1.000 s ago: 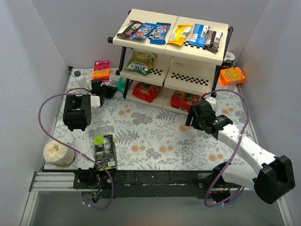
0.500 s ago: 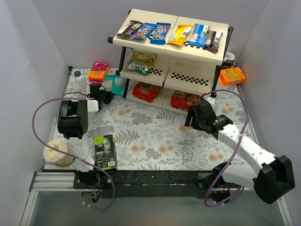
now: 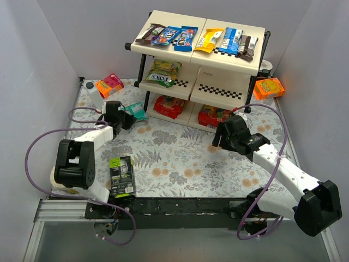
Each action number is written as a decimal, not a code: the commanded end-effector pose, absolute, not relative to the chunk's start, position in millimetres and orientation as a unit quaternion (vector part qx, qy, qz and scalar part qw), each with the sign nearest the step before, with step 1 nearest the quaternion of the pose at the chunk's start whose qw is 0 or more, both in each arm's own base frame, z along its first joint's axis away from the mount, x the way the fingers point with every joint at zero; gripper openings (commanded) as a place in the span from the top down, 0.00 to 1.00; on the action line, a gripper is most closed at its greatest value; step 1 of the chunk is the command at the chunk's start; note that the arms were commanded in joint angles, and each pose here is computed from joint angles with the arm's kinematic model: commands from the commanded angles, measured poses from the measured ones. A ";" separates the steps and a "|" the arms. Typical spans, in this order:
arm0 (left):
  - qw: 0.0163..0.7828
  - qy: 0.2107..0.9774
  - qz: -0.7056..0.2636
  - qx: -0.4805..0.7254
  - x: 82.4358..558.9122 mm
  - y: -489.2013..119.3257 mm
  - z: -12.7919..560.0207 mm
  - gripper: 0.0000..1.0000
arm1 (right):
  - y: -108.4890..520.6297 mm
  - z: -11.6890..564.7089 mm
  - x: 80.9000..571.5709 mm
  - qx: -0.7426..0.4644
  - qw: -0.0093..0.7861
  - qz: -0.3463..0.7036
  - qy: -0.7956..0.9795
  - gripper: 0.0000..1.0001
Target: Place and organize the candy bags onto the shelf
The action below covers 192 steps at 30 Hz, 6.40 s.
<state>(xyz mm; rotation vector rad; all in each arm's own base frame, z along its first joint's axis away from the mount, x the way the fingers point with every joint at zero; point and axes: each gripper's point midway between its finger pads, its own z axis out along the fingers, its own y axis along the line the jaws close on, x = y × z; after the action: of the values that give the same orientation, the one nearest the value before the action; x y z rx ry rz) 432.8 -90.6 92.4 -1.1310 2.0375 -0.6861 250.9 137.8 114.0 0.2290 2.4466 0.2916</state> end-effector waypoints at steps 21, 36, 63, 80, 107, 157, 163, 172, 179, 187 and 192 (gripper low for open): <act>0.184 0.877 -0.439 -0.061 231.7 -211.2 104.0 1.00 | 164.7 110.8 249.7 0.058 0.309 0.176 0.933 0.29; 0.148 0.907 -0.383 -0.094 219.8 -197.1 58.9 0.34 | 261.3 106.1 255.7 -0.184 0.295 0.229 0.909 0.29; 0.156 0.840 -0.353 -0.382 222.4 -186.5 36.1 0.50 | 324.3 29.9 282.4 -0.122 0.209 0.157 0.957 0.50; 0.166 0.874 -0.317 -0.329 241.2 -204.5 18.8 0.52 | 315.1 28.3 258.0 -0.091 0.165 0.165 0.968 0.53; 0.158 0.886 -0.283 -0.330 226.5 -200.2 11.7 0.50 | 318.3 37.9 256.2 -0.080 0.156 0.170 0.970 0.54; 0.370 0.698 -0.569 -0.230 335.0 -287.0 385.4 1.00 | 120.7 161.0 203.3 0.097 0.396 0.081 0.910 0.13; 0.376 0.667 -0.590 -0.257 378.1 -336.8 399.3 1.00 | 111.7 167.3 198.0 0.101 0.408 0.084 0.904 0.14; 0.375 0.590 -0.621 -0.355 429.7 -385.3 394.6 1.00 | 99.4 164.5 182.8 0.119 0.410 0.100 0.899 0.15; 0.384 0.529 -0.633 -0.415 459.9 -412.4 395.6 1.00 | 91.8 168.4 176.4 0.121 0.414 0.101 0.896 0.15; 0.373 0.488 -0.617 -0.492 469.2 -426.2 387.4 1.00 | 87.9 172.5 175.6 0.120 0.419 0.096 0.895 0.15; 0.380 0.497 -0.562 -0.542 464.7 -436.8 369.9 1.00 | 89.1 170.9 174.1 0.119 0.415 0.099 0.897 0.15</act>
<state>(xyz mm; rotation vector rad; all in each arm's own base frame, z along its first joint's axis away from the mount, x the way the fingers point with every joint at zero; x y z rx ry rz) 471.7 -448.8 317.3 -0.8872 1.5648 -1.1799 171.7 92.5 163.5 0.2671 2.2825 0.2487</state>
